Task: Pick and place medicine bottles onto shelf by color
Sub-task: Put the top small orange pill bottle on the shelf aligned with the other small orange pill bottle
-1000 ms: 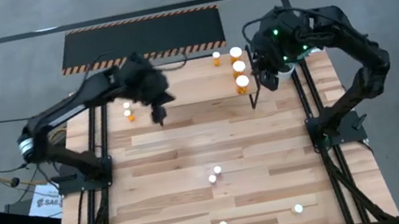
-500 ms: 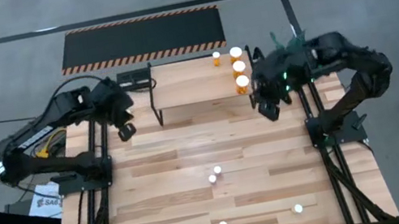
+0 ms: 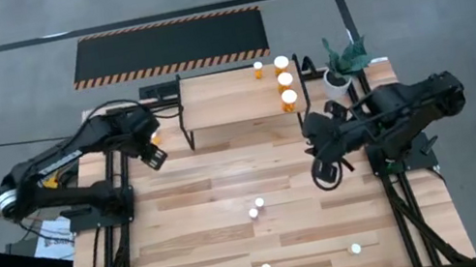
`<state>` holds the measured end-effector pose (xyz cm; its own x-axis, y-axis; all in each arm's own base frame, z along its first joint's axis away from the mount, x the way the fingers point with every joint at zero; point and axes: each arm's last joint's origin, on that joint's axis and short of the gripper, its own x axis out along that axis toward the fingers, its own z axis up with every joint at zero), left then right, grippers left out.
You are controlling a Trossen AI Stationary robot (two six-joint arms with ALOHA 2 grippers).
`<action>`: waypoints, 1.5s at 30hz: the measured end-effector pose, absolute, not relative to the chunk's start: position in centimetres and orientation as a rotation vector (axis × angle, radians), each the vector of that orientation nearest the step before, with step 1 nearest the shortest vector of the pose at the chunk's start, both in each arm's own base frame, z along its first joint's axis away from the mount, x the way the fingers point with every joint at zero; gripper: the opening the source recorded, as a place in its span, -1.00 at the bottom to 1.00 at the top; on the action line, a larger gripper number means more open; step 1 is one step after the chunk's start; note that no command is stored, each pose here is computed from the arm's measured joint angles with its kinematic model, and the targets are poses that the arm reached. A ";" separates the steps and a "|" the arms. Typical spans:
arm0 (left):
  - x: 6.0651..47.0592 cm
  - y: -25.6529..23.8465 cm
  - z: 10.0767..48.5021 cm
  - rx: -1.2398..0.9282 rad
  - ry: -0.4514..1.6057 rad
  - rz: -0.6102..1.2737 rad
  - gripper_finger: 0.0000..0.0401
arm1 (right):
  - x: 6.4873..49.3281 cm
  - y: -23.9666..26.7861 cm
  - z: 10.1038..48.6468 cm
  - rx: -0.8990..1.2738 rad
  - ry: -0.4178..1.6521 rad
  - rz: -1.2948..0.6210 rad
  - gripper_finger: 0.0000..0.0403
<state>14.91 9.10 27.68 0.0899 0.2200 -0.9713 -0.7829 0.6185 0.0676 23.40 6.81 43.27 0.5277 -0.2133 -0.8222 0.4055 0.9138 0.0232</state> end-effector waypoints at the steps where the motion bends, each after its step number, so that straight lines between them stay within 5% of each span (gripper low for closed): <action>1: 15.2 9.8 26.9 -0.575 1.291 0.835 -0.05 | 23.2 6.7 43.4 0.197 0.953 -0.359 -0.41; 7: 15.9 13.8 23.6 -0.702 1.388 1.032 0.37 | 20.4 5.5 44.5 0.149 0.981 -0.311 -0.41; 13: 16.2 16.2 22.5 -0.771 1.314 1.034 0.55 | 17.5 4.4 46.0 0.162 0.912 -0.284 -0.41; 33: 13.5 19.7 21.5 -0.987 1.085 1.130 0.57 | 16.5 4.1 46.5 0.179 0.876 -0.274 -0.41; 45: 13.3 19.3 19.2 -1.036 1.048 1.133 0.39 | 16.9 3.6 46.4 0.147 0.889 -0.284 -0.41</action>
<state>13.30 19.27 19.21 0.1144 0.1809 -0.9768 -0.9879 0.1240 -0.0927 16.88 3.61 46.41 0.5962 -0.1829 -0.7817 0.3042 0.9526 0.0092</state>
